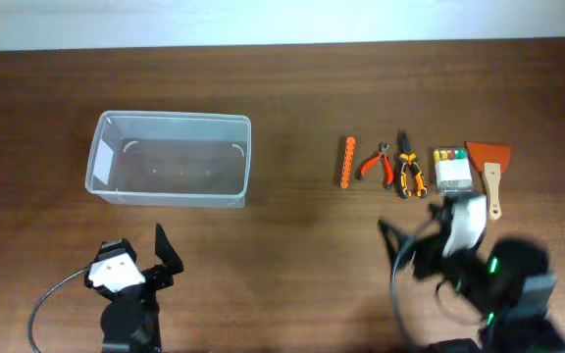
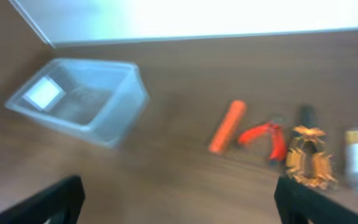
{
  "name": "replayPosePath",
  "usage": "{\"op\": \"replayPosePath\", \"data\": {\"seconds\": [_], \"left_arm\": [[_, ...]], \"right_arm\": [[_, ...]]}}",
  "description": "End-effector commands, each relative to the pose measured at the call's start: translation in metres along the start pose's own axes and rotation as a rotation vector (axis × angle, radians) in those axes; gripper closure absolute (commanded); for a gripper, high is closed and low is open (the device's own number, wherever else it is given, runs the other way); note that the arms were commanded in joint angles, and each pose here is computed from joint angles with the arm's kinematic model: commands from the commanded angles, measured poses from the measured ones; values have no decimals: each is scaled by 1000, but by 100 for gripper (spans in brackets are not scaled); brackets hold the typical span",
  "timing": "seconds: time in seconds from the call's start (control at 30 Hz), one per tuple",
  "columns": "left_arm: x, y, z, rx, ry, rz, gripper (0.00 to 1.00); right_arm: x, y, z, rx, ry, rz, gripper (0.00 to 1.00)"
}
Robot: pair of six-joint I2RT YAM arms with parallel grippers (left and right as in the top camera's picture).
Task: Pack container
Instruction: 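Move the right gripper over the clear container's right rim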
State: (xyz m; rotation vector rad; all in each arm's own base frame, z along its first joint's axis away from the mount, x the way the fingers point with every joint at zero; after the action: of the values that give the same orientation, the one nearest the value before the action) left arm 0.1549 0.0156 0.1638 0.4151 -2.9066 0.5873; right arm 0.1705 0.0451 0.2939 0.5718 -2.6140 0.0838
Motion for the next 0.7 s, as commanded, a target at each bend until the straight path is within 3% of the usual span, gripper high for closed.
{"op": "replayPosePath", "data": {"seconds": [0.0,0.1,0.2,0.27,0.3,0.33,0.37,0.4,0.53,0.67], "left_arm": [[0,0,1,-10,1,0,1],[0,0,1,-10,1,0,1],[0,0,1,-10,1,0,1],[0,0,1,-10,1,0,1],[0,0,1,-10,1,0,1],[0,0,1,-10,1,0,1],[0,0,1,-10,1,0,1],[0,0,1,-10,1,0,1],[0,0,1,-10,1,0,1],[0,0,1,-10,1,0,1]], "right_arm": [[-13,-29,-70,81,177,155,1],[-47,-29,-121,23,311,29,2],[-87,-28,-141,-49,384,-121,2],[-126,-28,-147,-55,403,-167,29],[-145,-24,-147,-60,425,-168,36],[-159,-17,-146,-67,443,-158,36],[-175,-6,-143,-84,468,-130,21],[-190,9,-139,-72,486,-119,14],[-235,76,-115,-33,538,-23,12],[-271,145,-82,22,580,-82,11]]}}
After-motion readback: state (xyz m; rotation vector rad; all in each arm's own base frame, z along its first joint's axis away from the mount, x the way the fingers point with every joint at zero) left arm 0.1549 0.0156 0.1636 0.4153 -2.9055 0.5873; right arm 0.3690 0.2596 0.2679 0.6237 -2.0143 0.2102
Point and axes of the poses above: each gripper's point midway between its finger pads, its own x axis back along the fingers, its own y axis along the line the jaws close on, z = x × y, the point moved 8 cm from there along x, back along the fingers, and after that the axes turned 13 degrees about x, right-handed, at the moved point
